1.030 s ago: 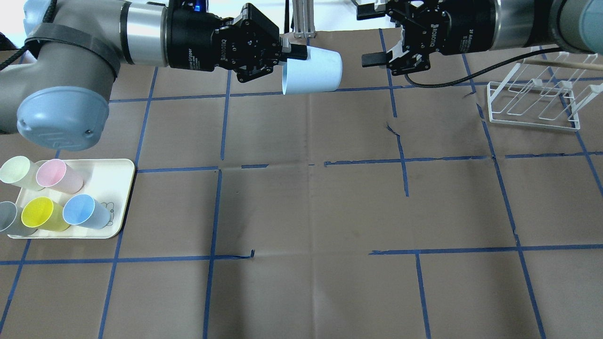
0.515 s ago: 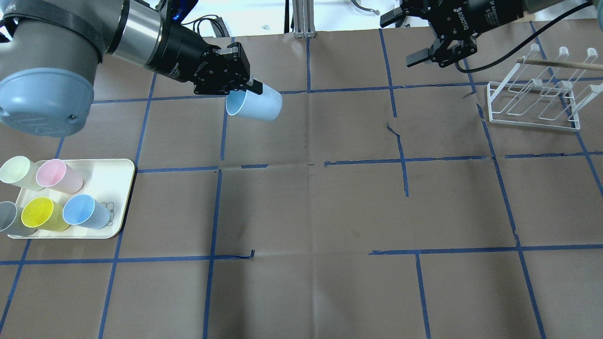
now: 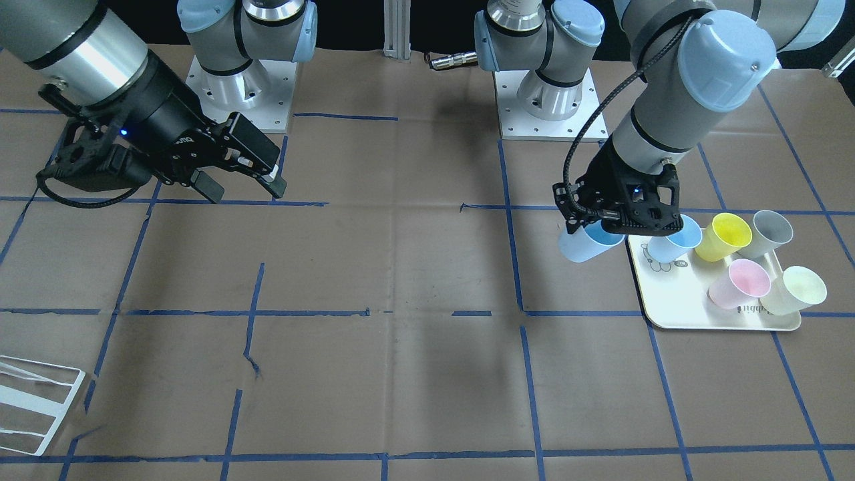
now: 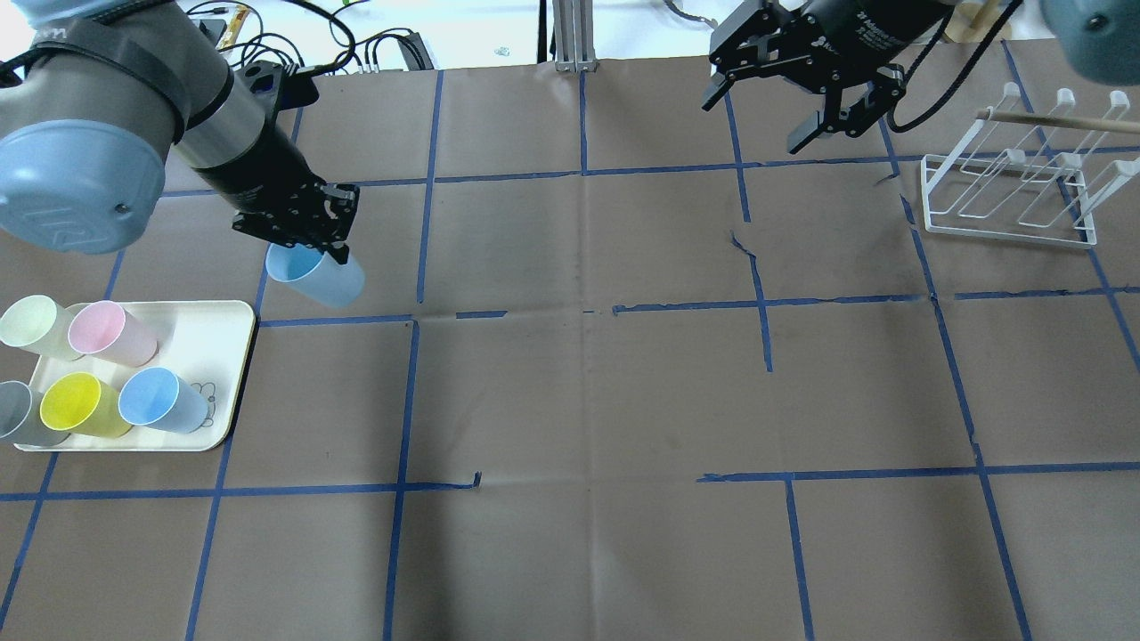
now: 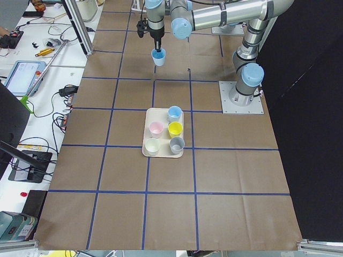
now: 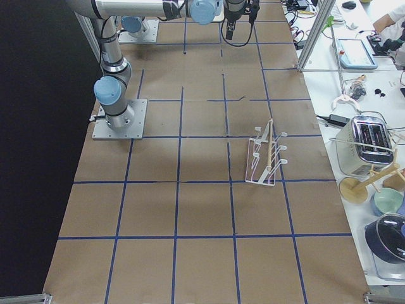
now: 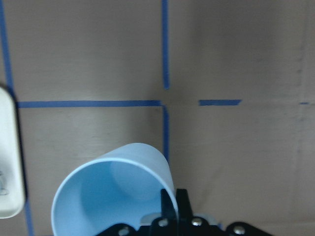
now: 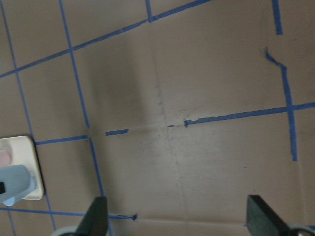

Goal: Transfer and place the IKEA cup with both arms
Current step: 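Carry the cup with the left gripper toward the white tray while the right gripper withdraws, then lower the cup onto the white tray beside the pink cup with the left gripper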

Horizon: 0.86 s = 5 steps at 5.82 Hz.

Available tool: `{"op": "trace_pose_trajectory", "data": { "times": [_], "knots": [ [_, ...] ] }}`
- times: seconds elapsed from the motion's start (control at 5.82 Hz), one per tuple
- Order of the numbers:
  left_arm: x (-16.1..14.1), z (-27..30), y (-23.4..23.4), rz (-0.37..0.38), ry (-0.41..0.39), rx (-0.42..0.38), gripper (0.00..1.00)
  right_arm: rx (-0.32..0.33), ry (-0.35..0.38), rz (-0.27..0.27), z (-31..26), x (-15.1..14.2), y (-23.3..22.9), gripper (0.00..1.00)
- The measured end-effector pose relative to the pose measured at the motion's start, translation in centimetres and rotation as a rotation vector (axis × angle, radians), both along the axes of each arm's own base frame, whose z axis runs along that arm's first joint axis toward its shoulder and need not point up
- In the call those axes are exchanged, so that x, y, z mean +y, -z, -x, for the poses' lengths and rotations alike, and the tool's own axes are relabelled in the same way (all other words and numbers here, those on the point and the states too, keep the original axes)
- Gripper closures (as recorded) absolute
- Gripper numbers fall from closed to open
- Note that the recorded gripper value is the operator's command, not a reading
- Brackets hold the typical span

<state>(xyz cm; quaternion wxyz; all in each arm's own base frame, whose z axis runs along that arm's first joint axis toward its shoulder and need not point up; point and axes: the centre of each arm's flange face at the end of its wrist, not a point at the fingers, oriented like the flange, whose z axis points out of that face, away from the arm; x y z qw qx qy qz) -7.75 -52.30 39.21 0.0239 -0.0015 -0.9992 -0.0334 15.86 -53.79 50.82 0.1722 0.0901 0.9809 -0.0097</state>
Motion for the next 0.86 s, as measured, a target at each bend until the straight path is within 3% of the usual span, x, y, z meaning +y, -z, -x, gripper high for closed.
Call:
{"op": "trace_pose_trajectory", "data": {
  "times": [0.34, 0.52, 0.86],
  "knots": [
    [-2.4, -7.2, 5.2, -0.078, -0.013, -0.116, 0.98, 0.208, -0.023, -0.015, -0.8, 0.3, 1.3, 0.00],
    [-3.6, -11.1, 7.7, -0.084, -0.006, -0.137, 0.98, 0.275, -0.028, -0.032, -0.3, 0.2, 2.6, 0.00],
    [-4.6, -17.0, 11.4, -0.097, 0.032, -0.132, 0.95, 0.321, -0.028, -0.003, 0.4, -0.3, 3.8, 0.00]
  ]
}}
